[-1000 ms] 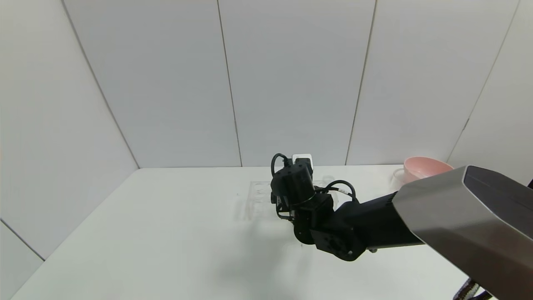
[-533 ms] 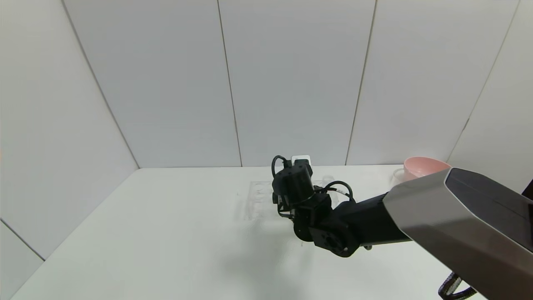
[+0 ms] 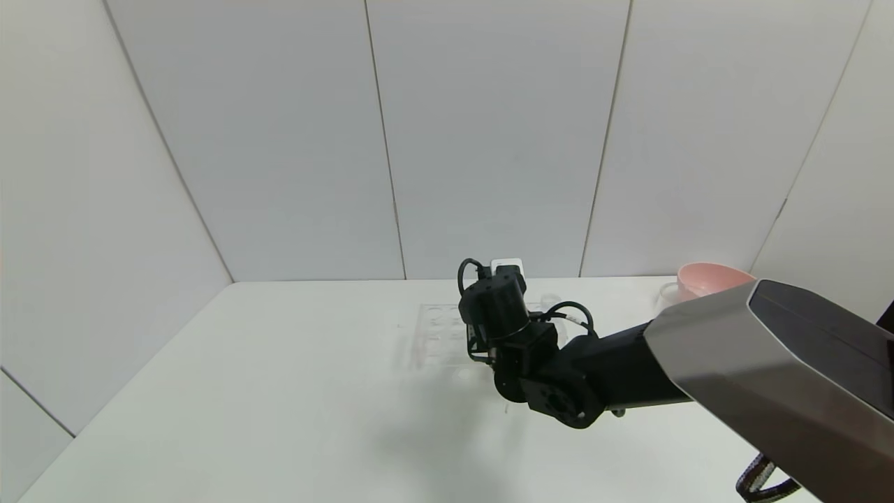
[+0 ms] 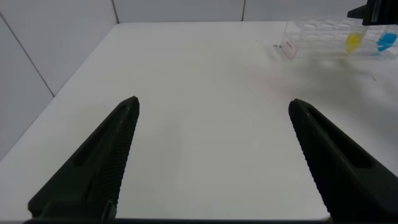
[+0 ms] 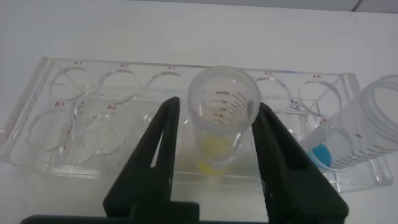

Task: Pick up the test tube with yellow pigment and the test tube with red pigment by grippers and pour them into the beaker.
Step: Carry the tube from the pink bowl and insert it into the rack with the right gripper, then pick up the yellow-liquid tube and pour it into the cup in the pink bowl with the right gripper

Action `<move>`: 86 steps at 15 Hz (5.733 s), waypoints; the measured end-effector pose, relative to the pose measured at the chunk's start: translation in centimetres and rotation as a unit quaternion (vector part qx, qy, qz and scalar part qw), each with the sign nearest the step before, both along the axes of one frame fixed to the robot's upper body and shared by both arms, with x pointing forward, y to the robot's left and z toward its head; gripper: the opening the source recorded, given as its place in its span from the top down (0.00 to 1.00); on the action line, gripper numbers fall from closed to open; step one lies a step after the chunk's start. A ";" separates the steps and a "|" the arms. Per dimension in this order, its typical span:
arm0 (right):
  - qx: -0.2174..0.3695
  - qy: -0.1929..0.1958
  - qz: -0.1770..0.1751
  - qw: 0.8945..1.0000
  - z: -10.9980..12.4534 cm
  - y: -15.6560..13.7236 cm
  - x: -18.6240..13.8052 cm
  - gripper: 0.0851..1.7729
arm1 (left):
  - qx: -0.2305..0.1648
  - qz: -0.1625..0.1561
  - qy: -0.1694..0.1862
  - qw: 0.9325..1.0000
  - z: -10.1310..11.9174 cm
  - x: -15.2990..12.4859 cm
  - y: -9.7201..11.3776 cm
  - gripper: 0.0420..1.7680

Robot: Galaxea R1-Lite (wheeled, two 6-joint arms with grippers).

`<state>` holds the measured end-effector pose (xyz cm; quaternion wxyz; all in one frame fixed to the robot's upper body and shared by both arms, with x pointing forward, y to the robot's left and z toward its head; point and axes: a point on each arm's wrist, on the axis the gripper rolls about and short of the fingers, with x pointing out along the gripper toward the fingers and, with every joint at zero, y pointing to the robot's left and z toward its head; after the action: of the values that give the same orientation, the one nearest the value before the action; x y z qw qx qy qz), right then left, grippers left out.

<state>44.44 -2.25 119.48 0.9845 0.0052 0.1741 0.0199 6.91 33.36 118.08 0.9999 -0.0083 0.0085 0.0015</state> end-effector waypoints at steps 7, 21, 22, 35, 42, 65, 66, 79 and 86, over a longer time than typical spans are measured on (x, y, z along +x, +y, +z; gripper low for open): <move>-0.001 0.000 0.001 1.000 0.1 0.0 -0.1 0.76 | 0.000 0.000 0.000 1.000 0.0 0.0 0.0 0.03; 0.006 -0.053 0.016 0.998 6.5 -0.8 -1.3 0.76 | 0.000 0.000 0.000 1.000 0.0 0.0 0.0 0.03; 0.006 -0.053 0.017 0.998 6.6 -0.9 -1.5 0.76 | 0.000 0.000 0.000 1.000 0.0 0.0 0.0 0.03; 0.017 -0.049 0.191 0.980 7.8 -7.8 -7.0 0.76 | 0.000 0.000 0.000 1.000 0.0 0.0 0.0 0.03; 0.015 0.004 0.245 0.969 10.4 -19.7 -7.5 0.76 | 0.000 0.000 0.000 1.000 0.0 0.0 0.0 0.03; -0.080 0.089 0.280 0.952 13.2 -41.1 -1.1 0.76 | 0.000 0.000 0.000 1.000 0.0 0.0 0.0 0.03; -0.082 0.088 0.281 0.952 13.5 -41.1 -0.4 0.76 | 0.000 0.000 0.000 1.000 0.0 0.0 0.0 0.03; -0.228 0.180 0.254 0.923 13.0 -39.0 5.7 0.76 | 0.000 0.000 0.000 1.000 0.0 0.0 0.0 0.03; -0.321 0.208 0.271 0.883 13.2 -37.8 5.3 0.76 | 0.000 0.000 0.000 1.000 0.0 0.0 0.0 0.03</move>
<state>49.72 -40.07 132.69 0.8296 -0.3546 0.3666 0.2272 6.91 33.36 118.08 0.9999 -0.0083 0.0085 0.0015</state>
